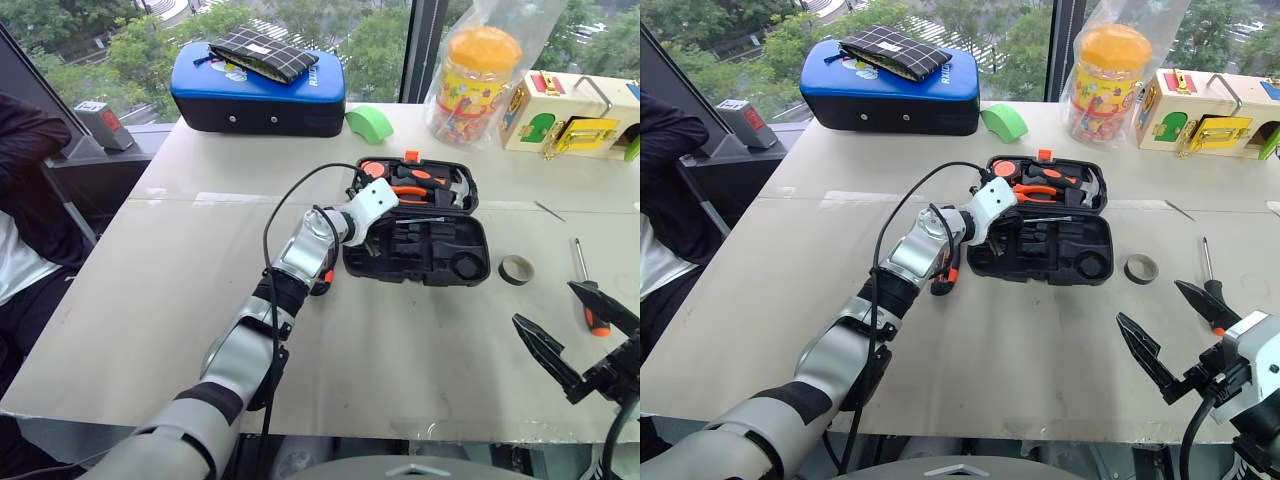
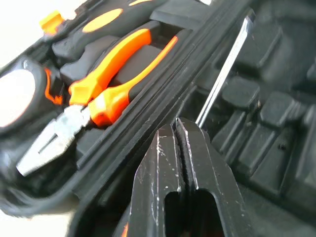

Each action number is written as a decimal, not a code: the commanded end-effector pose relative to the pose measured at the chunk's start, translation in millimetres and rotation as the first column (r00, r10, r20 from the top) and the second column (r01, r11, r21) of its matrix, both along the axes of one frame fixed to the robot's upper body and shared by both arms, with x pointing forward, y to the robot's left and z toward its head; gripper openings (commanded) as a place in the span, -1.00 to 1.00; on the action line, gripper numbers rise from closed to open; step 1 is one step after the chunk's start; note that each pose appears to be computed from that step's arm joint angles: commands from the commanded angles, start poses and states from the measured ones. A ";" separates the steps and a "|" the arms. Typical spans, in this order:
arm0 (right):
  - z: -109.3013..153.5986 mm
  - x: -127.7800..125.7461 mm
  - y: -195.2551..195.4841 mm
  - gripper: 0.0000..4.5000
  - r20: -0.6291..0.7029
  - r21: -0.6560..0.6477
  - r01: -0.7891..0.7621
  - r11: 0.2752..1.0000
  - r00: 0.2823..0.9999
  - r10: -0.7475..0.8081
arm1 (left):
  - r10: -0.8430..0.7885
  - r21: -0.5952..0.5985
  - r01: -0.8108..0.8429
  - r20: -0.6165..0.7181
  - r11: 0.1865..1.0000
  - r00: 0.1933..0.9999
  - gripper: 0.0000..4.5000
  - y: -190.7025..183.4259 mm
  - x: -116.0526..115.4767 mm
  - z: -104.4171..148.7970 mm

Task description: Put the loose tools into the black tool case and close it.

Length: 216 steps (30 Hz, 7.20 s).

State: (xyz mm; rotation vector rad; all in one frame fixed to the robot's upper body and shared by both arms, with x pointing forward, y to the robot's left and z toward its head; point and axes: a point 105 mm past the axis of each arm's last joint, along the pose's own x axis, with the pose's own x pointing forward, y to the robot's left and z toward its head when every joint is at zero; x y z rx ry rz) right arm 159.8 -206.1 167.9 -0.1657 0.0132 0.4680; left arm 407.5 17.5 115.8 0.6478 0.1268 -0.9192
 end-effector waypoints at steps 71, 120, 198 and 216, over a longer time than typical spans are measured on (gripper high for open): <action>11.8 18.1 33.8 1.00 0.050 0.042 -0.105 0.994 0.993 0.103 | 0.025 -0.268 -0.109 -0.299 0.957 0.954 -0.98 -18.0 5.7 2.7; 8.7 131.8 -89.8 -0.74 -0.437 -0.224 0.401 0.888 0.773 -0.460 | -0.505 -0.545 0.360 -0.140 0.757 0.852 1.00 19.3 -144.3 77.9; -33.0 207.1 78.0 -0.99 -0.417 -0.558 -0.558 0.614 0.829 0.373 | -0.138 -0.472 0.020 -0.215 0.881 0.967 1.00 123.1 -173.1 48.6; -0.7 181.3 79.5 -0.99 -0.035 -0.029 -0.161 0.987 0.987 0.160 | -0.094 -0.489 -0.027 -0.221 0.872 0.971 1.00 125.9 -169.8 45.4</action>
